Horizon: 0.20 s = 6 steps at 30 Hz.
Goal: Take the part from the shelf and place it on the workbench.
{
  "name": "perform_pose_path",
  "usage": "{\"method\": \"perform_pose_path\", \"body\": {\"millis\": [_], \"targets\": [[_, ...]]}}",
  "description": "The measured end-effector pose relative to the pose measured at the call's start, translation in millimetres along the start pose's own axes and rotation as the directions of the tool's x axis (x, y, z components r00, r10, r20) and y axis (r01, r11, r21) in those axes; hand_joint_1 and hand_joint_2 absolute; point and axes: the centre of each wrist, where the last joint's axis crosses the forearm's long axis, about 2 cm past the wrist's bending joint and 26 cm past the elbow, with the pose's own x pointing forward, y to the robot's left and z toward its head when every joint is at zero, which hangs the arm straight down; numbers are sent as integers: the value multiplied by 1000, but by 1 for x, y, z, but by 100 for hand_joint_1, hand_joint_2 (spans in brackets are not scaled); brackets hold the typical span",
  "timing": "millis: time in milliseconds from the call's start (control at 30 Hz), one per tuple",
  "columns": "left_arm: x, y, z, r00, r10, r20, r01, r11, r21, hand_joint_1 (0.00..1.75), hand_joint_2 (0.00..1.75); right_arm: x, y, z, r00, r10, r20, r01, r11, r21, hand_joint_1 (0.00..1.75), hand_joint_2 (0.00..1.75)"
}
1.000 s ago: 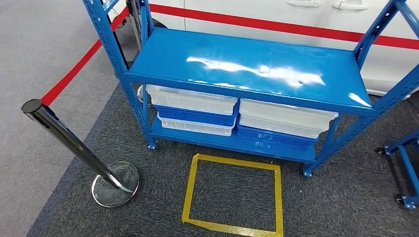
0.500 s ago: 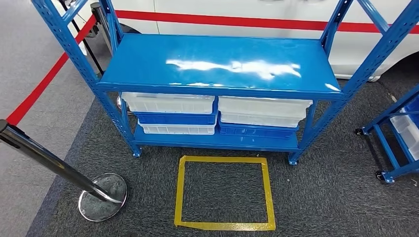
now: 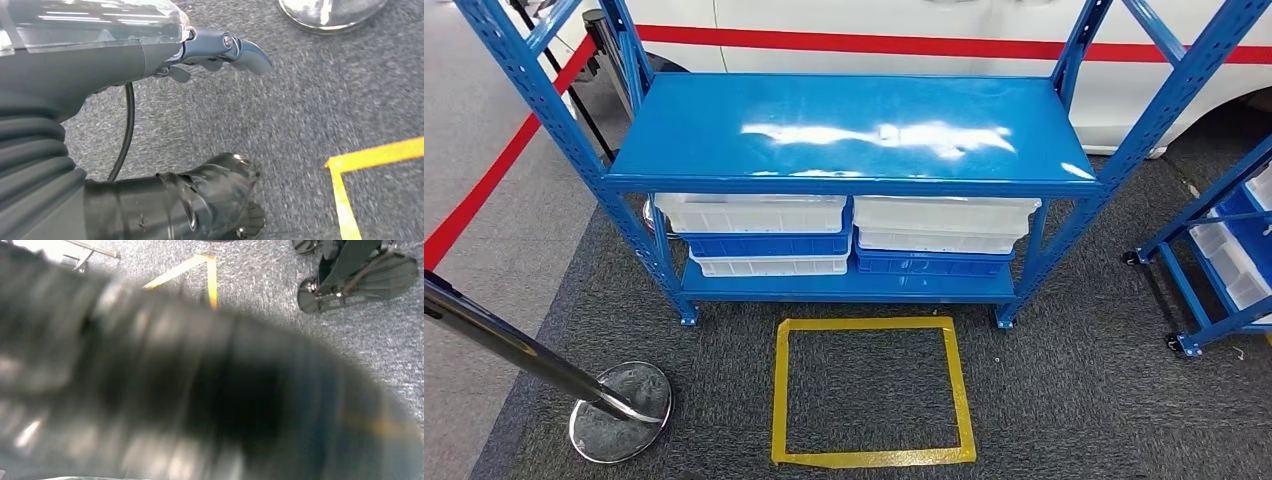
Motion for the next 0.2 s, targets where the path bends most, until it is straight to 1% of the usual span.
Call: {"method": "perform_pose_path", "body": {"millis": [200], "targets": [[0,0,0,1000,1,0,-1,1000,-1,0,175,0,0,0,1000,6,10,-6,1000,3,0,175]]}}
